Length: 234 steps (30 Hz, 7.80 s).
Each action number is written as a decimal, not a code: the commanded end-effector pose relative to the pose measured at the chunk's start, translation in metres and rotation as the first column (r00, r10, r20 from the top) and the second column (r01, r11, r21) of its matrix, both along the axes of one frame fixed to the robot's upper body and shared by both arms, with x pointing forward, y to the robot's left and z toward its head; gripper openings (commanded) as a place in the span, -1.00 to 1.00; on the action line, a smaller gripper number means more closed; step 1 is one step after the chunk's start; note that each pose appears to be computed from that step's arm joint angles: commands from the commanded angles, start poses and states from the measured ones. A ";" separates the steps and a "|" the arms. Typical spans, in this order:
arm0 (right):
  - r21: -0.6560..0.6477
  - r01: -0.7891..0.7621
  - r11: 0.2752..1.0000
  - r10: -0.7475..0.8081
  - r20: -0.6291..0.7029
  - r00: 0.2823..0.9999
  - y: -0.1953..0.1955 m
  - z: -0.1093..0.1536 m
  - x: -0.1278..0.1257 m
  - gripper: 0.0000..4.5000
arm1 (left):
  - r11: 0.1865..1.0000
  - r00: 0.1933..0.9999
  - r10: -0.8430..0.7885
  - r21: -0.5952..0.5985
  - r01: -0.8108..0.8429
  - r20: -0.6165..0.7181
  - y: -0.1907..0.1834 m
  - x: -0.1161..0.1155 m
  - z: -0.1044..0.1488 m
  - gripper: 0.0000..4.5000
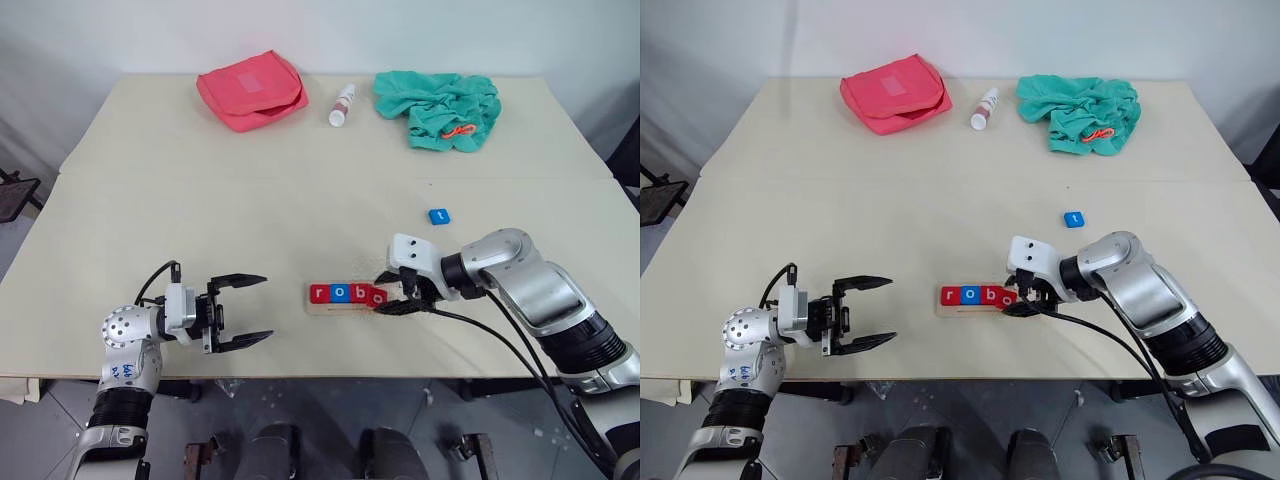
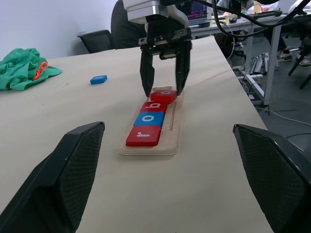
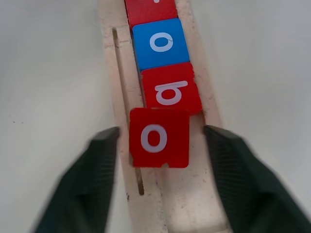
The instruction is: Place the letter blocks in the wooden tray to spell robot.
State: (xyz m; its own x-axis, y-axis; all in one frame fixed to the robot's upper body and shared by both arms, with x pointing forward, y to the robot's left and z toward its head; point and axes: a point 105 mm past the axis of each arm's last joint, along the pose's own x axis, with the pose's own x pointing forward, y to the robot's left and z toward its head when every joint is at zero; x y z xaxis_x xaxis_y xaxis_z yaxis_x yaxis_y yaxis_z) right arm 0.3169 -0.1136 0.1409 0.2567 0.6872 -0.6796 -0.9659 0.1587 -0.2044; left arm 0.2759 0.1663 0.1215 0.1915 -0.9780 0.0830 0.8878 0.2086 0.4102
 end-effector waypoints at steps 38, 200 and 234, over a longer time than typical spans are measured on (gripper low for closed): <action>0.147 0.025 0.989 -0.012 -0.089 0.996 0.008 -0.001 -0.037 -0.99 | 1.000 0.999 -0.006 -0.008 0.007 0.038 -0.002 0.003 0.006 1.00; 0.495 0.729 0.472 -0.833 -0.021 0.553 -0.103 -0.002 0.130 0.99 | 0.998 0.997 0.060 -0.005 -0.059 0.041 0.011 -0.010 0.007 1.00; 0.591 0.755 0.284 -0.920 -0.052 0.388 -0.103 0.022 -0.009 -0.34 | 0.999 0.999 -0.032 -0.003 0.032 0.018 0.022 0.000 0.006 1.00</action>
State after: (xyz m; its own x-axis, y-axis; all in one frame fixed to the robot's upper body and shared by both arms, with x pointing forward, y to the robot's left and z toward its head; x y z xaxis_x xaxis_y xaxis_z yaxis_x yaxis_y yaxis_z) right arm 0.3179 -0.2174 0.1517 0.9700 0.1559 -0.1867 -0.1624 0.9865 -0.0199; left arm 0.2820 0.1813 0.1232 0.2006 -0.9752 0.0938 0.8892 0.2214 0.4003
